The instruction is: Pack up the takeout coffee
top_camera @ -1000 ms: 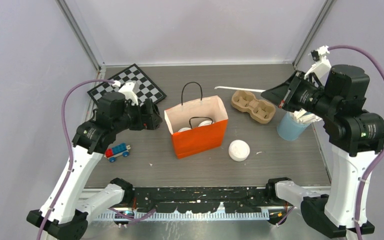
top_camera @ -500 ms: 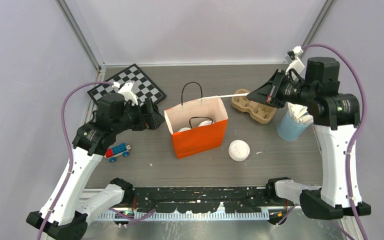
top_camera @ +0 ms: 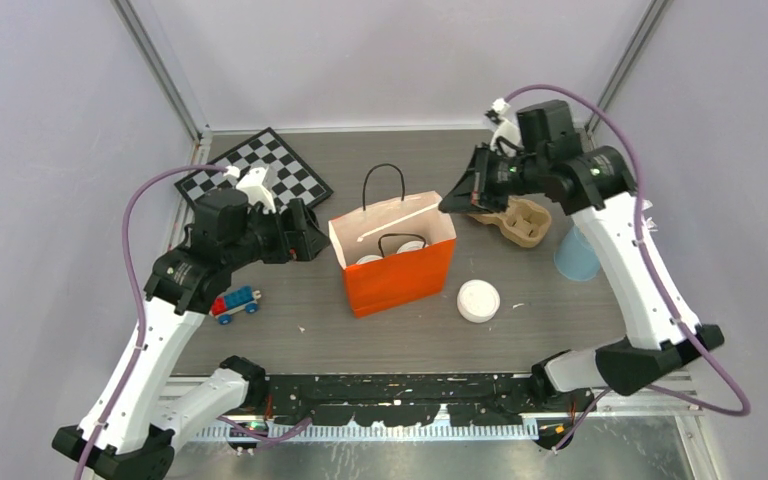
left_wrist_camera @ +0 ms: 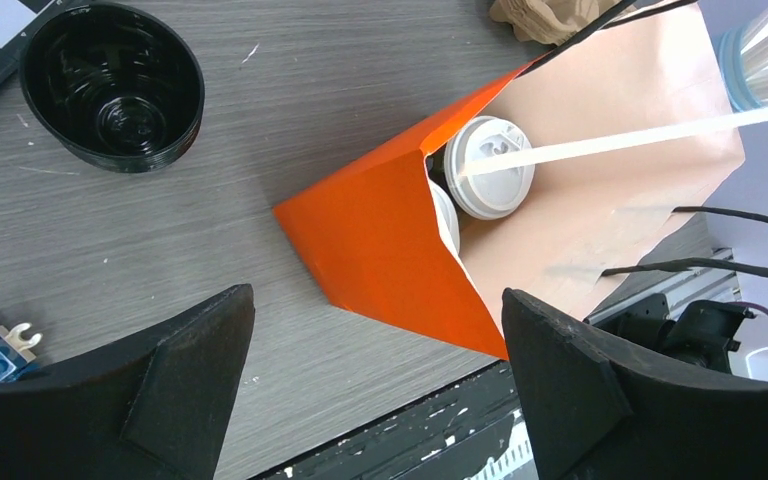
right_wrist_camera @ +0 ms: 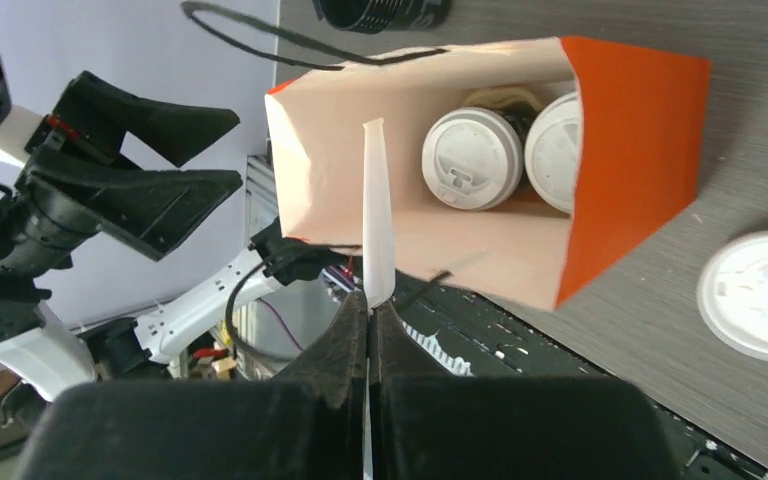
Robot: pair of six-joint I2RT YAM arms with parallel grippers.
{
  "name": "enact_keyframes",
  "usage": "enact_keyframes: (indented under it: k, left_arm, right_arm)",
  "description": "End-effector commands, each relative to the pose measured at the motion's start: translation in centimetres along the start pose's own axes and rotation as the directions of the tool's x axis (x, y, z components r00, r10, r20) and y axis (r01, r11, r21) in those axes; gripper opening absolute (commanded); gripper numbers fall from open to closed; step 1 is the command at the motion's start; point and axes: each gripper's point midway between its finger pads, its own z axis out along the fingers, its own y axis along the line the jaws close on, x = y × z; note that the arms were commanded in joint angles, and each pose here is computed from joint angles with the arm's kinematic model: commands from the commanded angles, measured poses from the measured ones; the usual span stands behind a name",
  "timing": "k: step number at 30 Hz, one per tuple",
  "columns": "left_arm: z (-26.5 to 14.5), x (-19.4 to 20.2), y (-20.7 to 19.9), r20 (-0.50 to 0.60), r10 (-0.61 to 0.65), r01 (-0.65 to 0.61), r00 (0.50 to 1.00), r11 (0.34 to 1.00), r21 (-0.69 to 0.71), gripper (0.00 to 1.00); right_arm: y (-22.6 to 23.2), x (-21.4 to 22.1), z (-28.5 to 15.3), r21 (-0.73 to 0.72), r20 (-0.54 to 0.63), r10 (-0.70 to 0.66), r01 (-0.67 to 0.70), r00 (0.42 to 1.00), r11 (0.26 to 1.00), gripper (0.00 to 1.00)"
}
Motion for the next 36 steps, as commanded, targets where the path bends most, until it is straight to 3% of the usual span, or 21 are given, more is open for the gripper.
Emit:
enact_keyframes:
  k: [1, 6, 10, 17, 21, 26, 30, 33, 36]
  left_arm:
    - [-0.6, -1.1, -0.5, 0.065, 0.033, -0.035, 0.997, 0.999, 0.025, 0.96]
    - [-1.1, -0.8, -0.2, 0.066, 0.046, -0.048, 0.997, 0.999, 0.015, 0.96]
    - [-1.5, -0.9, 0.0, 0.079, 0.063, -0.064, 0.995, 0.998, 0.006, 0.97]
    - [-1.4, -1.1, -0.1, 0.084, 0.075, -0.075, 0.994, 0.997, 0.005, 0.97]
    - [-1.4, -1.0, 0.0, 0.085, 0.071, -0.071, 0.994, 0.997, 0.004, 0.97]
    - [-1.6, -1.1, 0.3, 0.093, 0.083, -0.083, 0.992, 0.997, -0.008, 0.97]
    - [-1.8, -0.9, 0.6, 0.098, 0.081, -0.079, 0.992, 0.997, -0.021, 0.97]
    - [-2.2, -1.1, 0.3, 0.130, 0.088, -0.088, 0.988, 0.996, -0.004, 0.97]
    - [-2.6, -1.1, 0.5, 0.153, 0.096, -0.095, 0.984, 0.995, -0.008, 0.97]
  right_arm:
    - [1.3, -1.8, 3.4, -0.033, 0.004, 0.034, -0.034, 0.999, 0.999, 0.00]
    - [0.2, -2.7, 6.8, -0.029, -0.028, 0.076, -0.077, 0.997, 0.997, 0.01]
    - [-0.9, -2.7, 7.4, 0.038, -0.065, 0.075, -0.073, 0.995, 0.997, 0.11]
    - [-1.4, -4.4, 3.4, 0.193, -0.004, 0.053, -0.051, 0.999, 0.980, 0.39]
    - [-3.3, -4.6, 1.0, 0.277, 0.063, 0.145, -0.157, 0.987, 0.948, 0.42]
    - [-10.0, -7.1, -4.5, 0.472, 0.356, 0.201, -0.361, 0.913, 0.804, 0.40]
    - [-14.8, -7.8, -9.8, 0.581, 0.555, 0.135, -0.499, 0.821, 0.642, 0.41]
    - [-17.8, -7.1, -13.0, 0.647, 0.630, 0.071, -0.574, 0.773, 0.502, 0.40]
    - [-20.2, -6.6, -14.9, 0.707, 0.629, 0.024, -0.585, 0.777, 0.398, 0.40]
